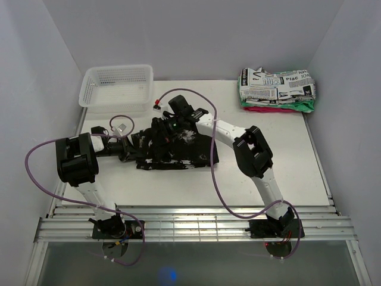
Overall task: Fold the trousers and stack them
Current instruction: Fold the trousers
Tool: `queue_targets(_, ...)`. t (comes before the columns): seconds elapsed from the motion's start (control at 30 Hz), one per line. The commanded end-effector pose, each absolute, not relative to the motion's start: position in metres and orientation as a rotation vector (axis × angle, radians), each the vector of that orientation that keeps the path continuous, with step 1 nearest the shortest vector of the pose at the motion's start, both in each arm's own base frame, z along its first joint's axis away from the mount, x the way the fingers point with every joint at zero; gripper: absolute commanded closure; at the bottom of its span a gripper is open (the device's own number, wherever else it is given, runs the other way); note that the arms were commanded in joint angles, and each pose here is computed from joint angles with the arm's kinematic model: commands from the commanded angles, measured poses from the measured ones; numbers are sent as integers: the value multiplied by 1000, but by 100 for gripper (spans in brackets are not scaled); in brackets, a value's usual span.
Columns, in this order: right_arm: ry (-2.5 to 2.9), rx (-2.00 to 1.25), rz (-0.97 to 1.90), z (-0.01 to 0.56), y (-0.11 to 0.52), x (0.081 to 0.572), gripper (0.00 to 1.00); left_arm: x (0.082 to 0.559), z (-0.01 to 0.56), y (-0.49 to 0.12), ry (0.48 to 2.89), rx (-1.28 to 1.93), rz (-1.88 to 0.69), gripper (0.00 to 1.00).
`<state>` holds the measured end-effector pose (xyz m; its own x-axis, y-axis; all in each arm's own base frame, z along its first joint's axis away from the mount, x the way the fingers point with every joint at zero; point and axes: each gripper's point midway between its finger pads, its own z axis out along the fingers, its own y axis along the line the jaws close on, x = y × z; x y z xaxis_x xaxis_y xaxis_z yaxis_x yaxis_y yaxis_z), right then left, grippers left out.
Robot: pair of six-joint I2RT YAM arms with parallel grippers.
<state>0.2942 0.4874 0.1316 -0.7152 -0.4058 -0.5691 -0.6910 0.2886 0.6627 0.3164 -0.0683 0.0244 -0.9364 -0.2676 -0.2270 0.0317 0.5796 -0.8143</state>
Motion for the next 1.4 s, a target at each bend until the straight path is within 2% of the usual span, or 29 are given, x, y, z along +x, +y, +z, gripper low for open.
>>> queue_targets(0.0, 2172, -1048, 1457, 147, 517, 281, 92, 304, 23, -76, 2509, -145, -1294, 100)
queue_targets(0.2, 2190, -1043, 1432, 128, 526, 286, 92, 301, 19, -77, 2518, -151, -1294, 100)
queue_targets(0.87, 2158, -1060, 1517, 119, 559, 269, 92, 300, 11, -79, 2529, -171, -1301, 100)
queue_targets(0.9, 2151, -1076, 1523, 116, 560, 267, 92, 301, 11, -79, 2527, -172, -1300, 90)
queue_targets(0.93, 2160, -1084, 1516, 107, 558, 267, 71, 302, 12, -78, 2536, -183, -1294, 76)
queue_targets(0.97, 2175, -1084, 1511, 100, 558, 266, 58, 304, 12, -73, 2552, -186, -1242, 56)
queue_targets(1.0, 2184, -1080, 1508, 97, 555, 268, 50, 308, 15, -69, 2550, -185, -1211, 49)
queue_targets(1.03, 2193, -1078, 1506, 93, 553, 268, 36, 309, 18, -65, 2555, -200, -1186, 42)
queue_targets(1.07, 2181, -1083, 1517, 98, 552, 268, 31, 313, 28, -55, 2532, -214, -1142, 34)
queue_targets(1.13, 2155, -1090, 1527, 107, 551, 271, 27, 319, 39, -38, 2523, -250, -1056, 25)
queue_targets(1.17, 2124, -1103, 1541, 119, 552, 270, 23, 322, 44, -23, 2507, -295, -1008, 17)
queue_targets(1.23, 2087, -1105, 1554, 133, 552, 272, 12, 328, 59, -2, 2484, -326, -916, 15)
queue_targets(1.3, 2029, -1115, 1587, 156, 554, 271, 6, 329, 71, 21, 2464, -375, -842, 14)
queue_targets(1.33, 2005, -1118, 1600, 165, 554, 271, 4, 332, 77, 30, 2447, -380, -812, 14)
queue_targets(1.37, 1956, -1127, 1626, 182, 555, 268, 7, 332, 83, 42, 2424, -409, -788, 14)
